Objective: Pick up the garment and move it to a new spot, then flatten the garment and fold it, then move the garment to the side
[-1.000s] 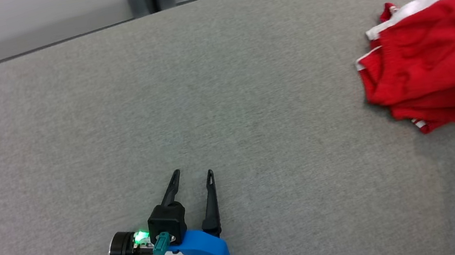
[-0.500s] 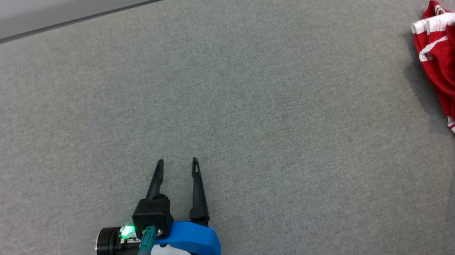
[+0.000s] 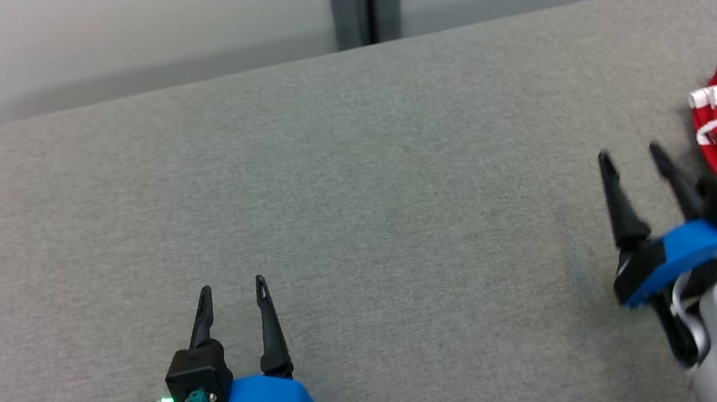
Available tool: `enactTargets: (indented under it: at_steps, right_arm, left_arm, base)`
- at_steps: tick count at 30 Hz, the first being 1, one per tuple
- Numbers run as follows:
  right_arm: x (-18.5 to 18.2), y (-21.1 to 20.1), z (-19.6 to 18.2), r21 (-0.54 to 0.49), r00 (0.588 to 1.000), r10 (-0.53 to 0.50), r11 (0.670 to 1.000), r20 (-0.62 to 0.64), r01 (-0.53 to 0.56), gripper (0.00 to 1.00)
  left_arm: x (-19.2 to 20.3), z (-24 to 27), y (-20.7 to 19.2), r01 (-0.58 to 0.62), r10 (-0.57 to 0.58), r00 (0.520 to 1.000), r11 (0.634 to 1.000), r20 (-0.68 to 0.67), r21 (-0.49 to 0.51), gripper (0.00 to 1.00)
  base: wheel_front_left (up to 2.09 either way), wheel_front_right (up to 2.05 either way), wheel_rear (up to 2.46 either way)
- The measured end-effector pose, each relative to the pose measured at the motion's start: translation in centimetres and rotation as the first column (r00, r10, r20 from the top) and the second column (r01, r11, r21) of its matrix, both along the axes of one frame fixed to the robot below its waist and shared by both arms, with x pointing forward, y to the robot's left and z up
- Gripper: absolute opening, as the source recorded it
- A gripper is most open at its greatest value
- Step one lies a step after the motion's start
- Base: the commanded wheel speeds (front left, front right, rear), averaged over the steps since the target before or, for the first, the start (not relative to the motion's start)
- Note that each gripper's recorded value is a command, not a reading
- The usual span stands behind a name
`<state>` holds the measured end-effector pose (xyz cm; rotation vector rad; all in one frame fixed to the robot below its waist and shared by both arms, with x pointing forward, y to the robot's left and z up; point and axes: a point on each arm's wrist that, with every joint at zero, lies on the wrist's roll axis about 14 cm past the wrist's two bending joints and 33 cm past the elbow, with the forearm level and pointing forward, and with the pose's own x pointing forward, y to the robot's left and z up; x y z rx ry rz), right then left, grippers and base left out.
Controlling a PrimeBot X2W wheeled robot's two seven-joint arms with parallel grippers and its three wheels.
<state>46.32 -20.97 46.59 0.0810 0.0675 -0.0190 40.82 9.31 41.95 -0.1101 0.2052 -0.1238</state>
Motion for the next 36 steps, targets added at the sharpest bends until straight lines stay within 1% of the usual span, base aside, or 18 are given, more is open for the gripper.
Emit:
enactTargets:
  at_steps: [4, 7, 9, 12, 20, 25, 26, 31, 36]
  right_arm:
    - [-1.9, 2.6, -1.8, 0.023, 0.997, 0.059, 0.998, -0.049, -0.058, 1.0]
    - [-2.8, 3.6, -1.9, 0.031, 0.995, 0.084, 0.996, -0.053, -0.082, 1.0]
    - [-3.4, 4.0, -1.8, 0.068, 0.995, 0.087, 0.994, -0.049, -0.084, 1.0]
    - [-4.3, 4.8, -1.6, 0.079, 0.993, 0.109, 0.991, -0.043, -0.105, 1.0]
    - [-6.0, 4.6, -0.5, 0.086, 0.995, 0.102, 0.991, -0.013, -0.101, 1.0]
    - [-6.4, 4.3, -0.1, 0.099, 0.996, 0.092, 0.991, -0.001, -0.091, 1.0]
    - [-6.4, 4.3, -0.1, 0.1, 0.996, 0.091, 0.991, -0.002, -0.091, 0.0]
    - [-7.6, 4.3, -2.2, 0.109, 0.993, 0.089, 0.991, -0.072, -0.081, 0.0]
    - [-7.8, 3.7, -2.7, 0.19, 0.994, 0.055, 0.981, -0.096, -0.036, 0.0]
  left_arm:
    - [-1.1, 0.5, 2.0, -0.062, 0.062, 0.998, 0.998, 0.008, 0.004, 1.0]
    - [-1.9, 0.6, 3.3, -0.096, 0.096, 0.995, 0.995, 0.007, 0.008, 1.0]
    - [-2.4, 0.8, 3.7, -0.102, 0.102, 0.995, 0.995, 0.015, 0.009, 1.0]
    - [-3.4, 0.9, 4.5, -0.123, 0.123, 0.992, 0.992, 0.014, 0.007, 1.0]
    - [-4.9, 1.6, 4.7, -0.115, 0.115, 0.993, 0.993, 0.037, -0.007, 1.0]
    - [-4.8, 2.4, 4.4, -0.099, 0.101, 0.993, 0.994, 0.055, -0.048, 1.0]
    - [-4.9, 2.4, 4.4, -0.096, 0.099, 0.994, 0.994, 0.055, -0.049, 0.0]
    - [-6.3, 0.2, 4.3, -0.094, 0.093, 0.995, 0.995, -0.019, -0.035, 0.0]
    - [-6.5, -0.5, 4.8, -0.132, 0.125, 0.99, 0.985, -0.07, -0.108, 0.0]
  base:
    - [0.0, 0.0, 0.0]
    - [0.0, 0.0, 0.0]
    - [0.0, 0.0, 0.0]
    - [0.0, 0.0, 0.0]
    - [0.0, 0.0, 0.0]
    - [0.0, 0.0, 0.0]
    - [0.0, 0.0, 0.0]
    - [0.0, 0.0, 0.0]
    - [0.0, 0.0, 0.0]
